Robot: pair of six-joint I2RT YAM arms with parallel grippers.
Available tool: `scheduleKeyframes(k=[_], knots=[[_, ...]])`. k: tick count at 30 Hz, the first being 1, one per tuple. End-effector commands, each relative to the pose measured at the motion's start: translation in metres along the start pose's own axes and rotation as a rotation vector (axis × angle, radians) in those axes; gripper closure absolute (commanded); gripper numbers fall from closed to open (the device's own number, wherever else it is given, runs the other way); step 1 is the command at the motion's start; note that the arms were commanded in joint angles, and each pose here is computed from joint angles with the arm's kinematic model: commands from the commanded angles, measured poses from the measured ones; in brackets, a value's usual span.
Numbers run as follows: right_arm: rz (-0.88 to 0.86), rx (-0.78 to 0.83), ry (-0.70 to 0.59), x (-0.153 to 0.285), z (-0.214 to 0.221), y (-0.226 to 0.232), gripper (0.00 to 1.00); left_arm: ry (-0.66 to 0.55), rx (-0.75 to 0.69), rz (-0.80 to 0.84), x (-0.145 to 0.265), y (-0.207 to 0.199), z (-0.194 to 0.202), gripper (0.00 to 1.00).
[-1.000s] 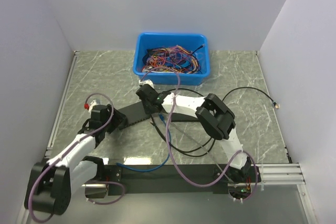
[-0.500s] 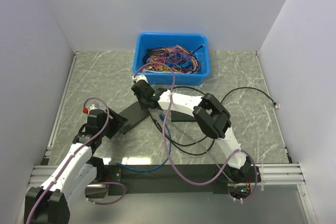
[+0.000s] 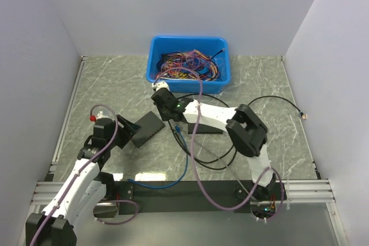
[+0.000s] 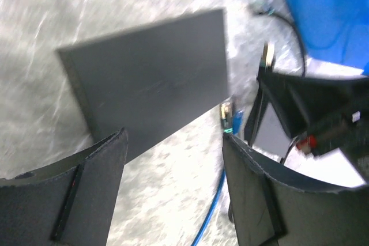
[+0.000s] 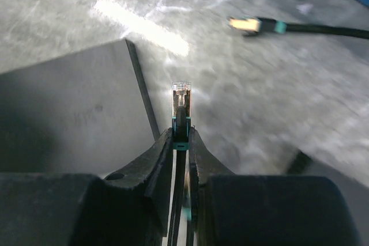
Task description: Insert the plug into the switch port
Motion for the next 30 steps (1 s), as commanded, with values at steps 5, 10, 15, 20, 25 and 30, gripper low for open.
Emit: scheduleKeyframes(k=[5,10,15,20,25,30], knots=[[-0.043,-0.047,-0.130,0.063,-0.022,-0.004,1.00,-0.146,-0.101,0.045,-0.007,-0.038,-0.049,0.28],[-0.166,-0.055,-0.108,0.081,0.003,0.029,1.00,-0.193,-0.149,0.005,-0.026,-0.035,-0.064,0.23],[-0.231,-0.041,-0.032,0.070,0.041,0.058,1.00,-0.199,-0.187,-0.015,-0.046,-0.034,-0.071,0.01],[-0.244,-0.017,0.008,0.061,0.060,0.077,1.00,-0.184,-0.230,0.023,-0.058,-0.037,-0.068,0.04],[-0.252,-0.012,0.034,0.056,0.069,0.084,1.00,-0.193,-0.260,0.044,-0.063,-0.037,-0.068,0.06],[-0.263,-0.004,0.058,0.052,0.079,0.092,1.00,-0.206,-0.274,0.048,-0.067,-0.034,-0.069,0.07]])
Point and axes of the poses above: each gripper's point midway between its finger pads, its own x axis back along the fingers, its own y axis along the line the jaws close on, z = x × y, the point moved 1 cm from there along x, back along the fingers, and after that the axes turned 5 degrees about -x, right-handed, at the moved point
